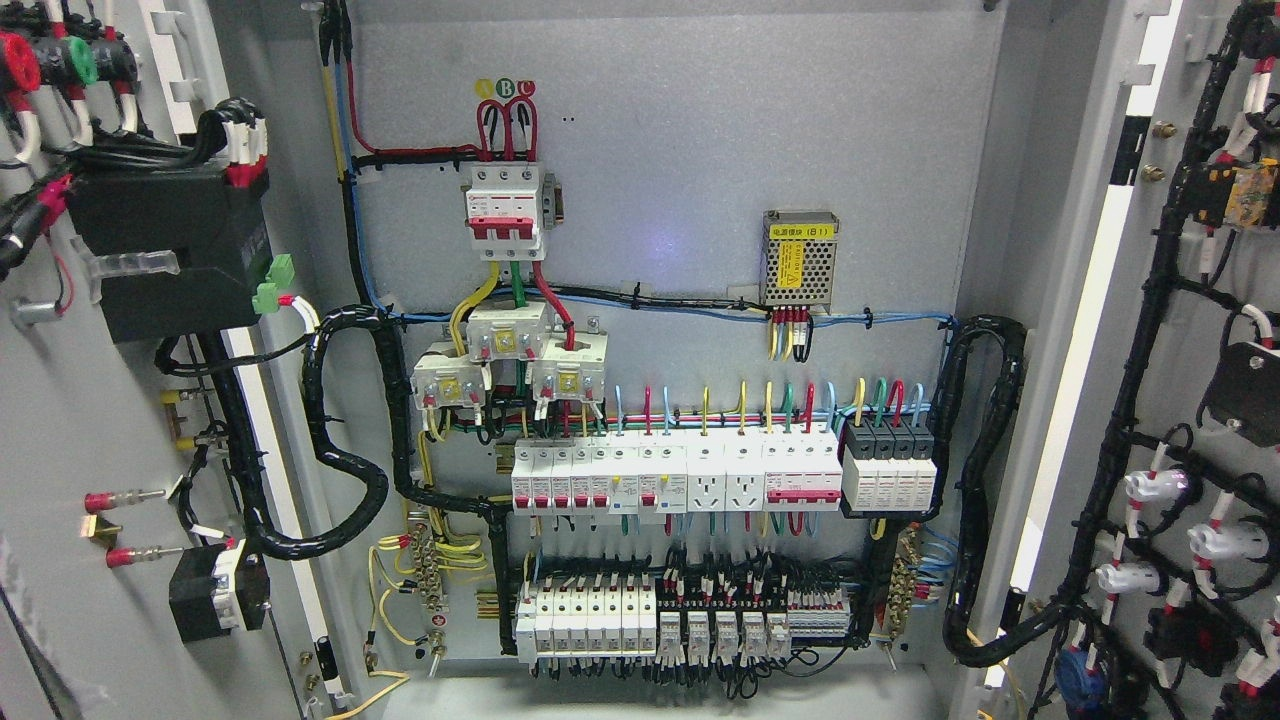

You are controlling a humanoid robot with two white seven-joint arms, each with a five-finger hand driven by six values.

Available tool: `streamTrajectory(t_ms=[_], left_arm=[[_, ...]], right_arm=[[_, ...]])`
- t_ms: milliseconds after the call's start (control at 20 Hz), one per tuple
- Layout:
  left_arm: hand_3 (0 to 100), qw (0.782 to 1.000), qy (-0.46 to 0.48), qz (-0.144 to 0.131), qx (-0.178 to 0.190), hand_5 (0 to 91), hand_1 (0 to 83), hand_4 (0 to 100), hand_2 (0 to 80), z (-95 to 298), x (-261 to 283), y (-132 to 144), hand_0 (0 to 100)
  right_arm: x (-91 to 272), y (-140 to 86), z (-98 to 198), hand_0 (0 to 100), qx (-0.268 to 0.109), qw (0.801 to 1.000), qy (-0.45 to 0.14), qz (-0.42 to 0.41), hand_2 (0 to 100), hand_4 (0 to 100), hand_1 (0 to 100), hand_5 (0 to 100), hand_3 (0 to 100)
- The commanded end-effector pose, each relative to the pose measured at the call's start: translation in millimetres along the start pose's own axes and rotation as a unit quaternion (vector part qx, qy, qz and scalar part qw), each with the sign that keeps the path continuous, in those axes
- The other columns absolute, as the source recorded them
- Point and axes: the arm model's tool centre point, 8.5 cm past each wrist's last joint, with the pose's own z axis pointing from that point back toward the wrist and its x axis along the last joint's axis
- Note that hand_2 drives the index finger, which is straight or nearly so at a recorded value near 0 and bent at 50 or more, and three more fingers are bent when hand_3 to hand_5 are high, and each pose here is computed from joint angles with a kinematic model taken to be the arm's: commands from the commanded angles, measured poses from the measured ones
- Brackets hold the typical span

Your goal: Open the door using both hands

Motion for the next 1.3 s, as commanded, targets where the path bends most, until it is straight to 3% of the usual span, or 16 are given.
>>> streamTrajectory(t_ms=[0, 300, 501, 601, 801, 951, 1051, 1251], left_arm=[[0, 0.976, -0.189, -0.089, -0.052, 0.0, 0.0, 0, 0.0, 35.8, 86.0, 3.2, 0], [0, 0.953, -0.266, -0.113, -0.090, 0.0, 0.0, 0, 0.0, 82.4, 111.7, 5.7, 0], [0, 0.937, -0.308, -0.127, -0.105, 0.0, 0.0, 0, 0.0, 102.3, 135.0, 7.5, 0], [0, 0.926, -0.331, -0.139, -0.120, 0.0, 0.0, 0, 0.0, 116.7, 144.4, 5.1, 0], [0, 0.901, -0.388, -0.146, -0.131, 0.0, 0.0, 0, 0.0, 145.4, 176.6, 5.0, 0], [0, 0.885, -0.423, -0.140, -0.139, 0.0, 0.0, 0, 0.0, 162.7, 194.4, 4.7, 0], [0, 0.878, -0.438, -0.122, -0.149, 0.0, 0.0, 0, 0.0, 172.0, 203.6, 5.5, 0], [0, 0.864, -0.465, -0.109, -0.159, 0.0, 0.0, 0, 0.0, 186.6, 222.8, 8.2, 0]], right_arm=[[1.1, -13.6, 14.7, 19, -0.025, 1.000, -0.004, -0.002, 0, 0, 0, 0, 0], [5.1, -50.2, 89.2, 19, -0.110, 0.994, -0.005, 0.011, 0, 0, 0, 0, 0], [0.5, -51.6, 112.3, 19, -0.139, 0.990, 0.005, 0.019, 0, 0, 0, 0, 0], [5.9, -54.9, 120.5, 19, -0.192, 0.981, -0.009, 0.026, 0, 0, 0, 0, 0], [6.1, -48.9, 139.8, 19, -0.301, 0.950, -0.065, 0.042, 0, 0, 0, 0, 0], [1.4, -30.8, 157.4, 19, -0.338, 0.938, -0.070, 0.040, 0, 0, 0, 0, 0], [-1.2, -28.9, 176.8, 19, -0.382, 0.920, -0.076, 0.035, 0, 0, 0, 0, 0], [-7.2, -21.5, 209.1, 19, -0.425, 0.898, -0.106, 0.036, 0, 0, 0, 0, 0]])
